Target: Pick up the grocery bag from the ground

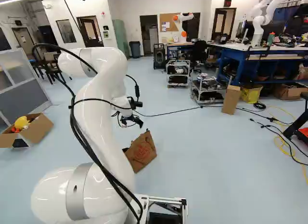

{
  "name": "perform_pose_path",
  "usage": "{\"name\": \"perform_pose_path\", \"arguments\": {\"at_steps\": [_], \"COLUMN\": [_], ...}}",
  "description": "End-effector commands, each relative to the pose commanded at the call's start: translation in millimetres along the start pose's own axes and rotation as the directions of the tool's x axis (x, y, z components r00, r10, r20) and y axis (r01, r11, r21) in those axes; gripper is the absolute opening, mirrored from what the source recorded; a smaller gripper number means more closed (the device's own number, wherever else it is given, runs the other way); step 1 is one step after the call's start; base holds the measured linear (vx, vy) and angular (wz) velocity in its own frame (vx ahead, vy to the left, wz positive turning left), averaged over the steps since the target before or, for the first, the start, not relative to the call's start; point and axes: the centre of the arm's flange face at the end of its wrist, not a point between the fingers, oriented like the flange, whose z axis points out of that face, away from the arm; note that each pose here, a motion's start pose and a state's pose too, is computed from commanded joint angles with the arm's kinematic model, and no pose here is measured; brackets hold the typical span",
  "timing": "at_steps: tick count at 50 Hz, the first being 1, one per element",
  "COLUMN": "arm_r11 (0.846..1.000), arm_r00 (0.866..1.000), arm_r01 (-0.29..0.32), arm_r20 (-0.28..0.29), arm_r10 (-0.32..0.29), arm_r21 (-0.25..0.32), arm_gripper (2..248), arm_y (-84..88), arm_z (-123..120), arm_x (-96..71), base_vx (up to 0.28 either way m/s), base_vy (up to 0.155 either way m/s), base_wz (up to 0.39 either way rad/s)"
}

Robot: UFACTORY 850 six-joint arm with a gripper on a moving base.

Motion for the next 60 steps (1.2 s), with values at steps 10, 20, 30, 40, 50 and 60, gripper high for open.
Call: {"name": "perform_pose_path", "arguments": {"at_steps": [10, 20, 30, 40, 50, 60], "arm_r11": [0.999, 0.994, 0.989, 0.988, 0.988, 0.988], "arm_r00": [0.997, 0.985, 0.974, 0.972, 0.972, 0.973], "arm_r01": [-0.053, -0.108, -0.144, -0.151, -0.153, -0.155], "arm_r20": [0.063, 0.133, 0.176, 0.18, 0.176, 0.171], "arm_r10": [0.053, 0.109, 0.145, 0.152, 0.154, 0.156], "arm_r21": [-0.004, -0.013, -0.019, -0.019, -0.018, -0.015], "arm_gripper": [247, 247, 247, 247, 247, 247], "arm_y": [-2.1, -2.1, -2.4, -3.1, -3.7, -4.2], "arm_z": [17, 32, 47, 65, 82, 100], "arm_x": [-2.5, -9.8, -13.5, -11.0, -7.3, -3.8], "base_vx": [0.0, 0.0, 0.0, 0.0, 0.0, 0.0], "base_vy": [0.0, 0.0, 0.0, 0.0, 0.0, 0.0], "base_wz": [0.0, 0.0, 0.0, 0.0, 0.0, 0.0]}}
